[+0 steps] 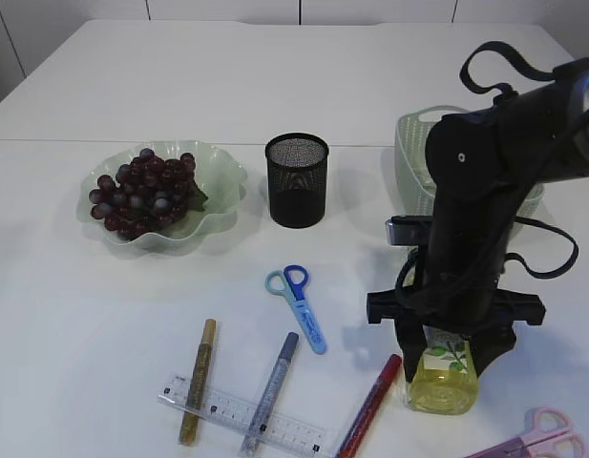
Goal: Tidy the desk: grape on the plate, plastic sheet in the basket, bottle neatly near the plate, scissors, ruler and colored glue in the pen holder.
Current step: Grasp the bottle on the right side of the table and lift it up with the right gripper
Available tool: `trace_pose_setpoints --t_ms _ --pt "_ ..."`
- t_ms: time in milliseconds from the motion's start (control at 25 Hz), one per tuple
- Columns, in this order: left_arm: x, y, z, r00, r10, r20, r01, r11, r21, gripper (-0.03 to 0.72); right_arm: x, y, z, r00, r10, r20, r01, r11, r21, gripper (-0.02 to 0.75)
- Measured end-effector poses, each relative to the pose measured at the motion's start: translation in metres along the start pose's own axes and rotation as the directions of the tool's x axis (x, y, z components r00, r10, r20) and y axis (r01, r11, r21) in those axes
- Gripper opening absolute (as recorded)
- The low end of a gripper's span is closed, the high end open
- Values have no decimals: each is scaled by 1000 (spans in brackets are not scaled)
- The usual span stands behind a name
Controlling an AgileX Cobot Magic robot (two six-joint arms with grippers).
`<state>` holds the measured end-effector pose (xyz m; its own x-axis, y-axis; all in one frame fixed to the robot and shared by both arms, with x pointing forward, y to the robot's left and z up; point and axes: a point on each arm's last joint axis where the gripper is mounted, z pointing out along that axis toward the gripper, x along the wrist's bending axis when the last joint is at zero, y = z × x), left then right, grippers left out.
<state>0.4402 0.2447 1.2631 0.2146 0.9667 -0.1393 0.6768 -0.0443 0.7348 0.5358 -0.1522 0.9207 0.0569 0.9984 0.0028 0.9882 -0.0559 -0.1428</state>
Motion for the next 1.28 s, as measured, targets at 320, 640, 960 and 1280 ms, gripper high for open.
trace_pose_setpoints --t_ms 320,640,960,1280 --pt "0 0 0 1000 0 0 0 1000 0 375 -6 -7 -6 996 -89 19 90 996 -26 478" --pt "0 0 0 1000 0 0 0 1000 0 375 -13 -21 -35 980 -199 11 199 972 -129 473" --pt "-2 0 0 1000 -6 20 6 1000 2 375 -15 -24 -50 972 -237 6 233 951 -201 472" --pt "-6 -1 0 998 -19 61 19 1000 6 375 -15 -20 -40 970 -243 29 244 954 -173 471"
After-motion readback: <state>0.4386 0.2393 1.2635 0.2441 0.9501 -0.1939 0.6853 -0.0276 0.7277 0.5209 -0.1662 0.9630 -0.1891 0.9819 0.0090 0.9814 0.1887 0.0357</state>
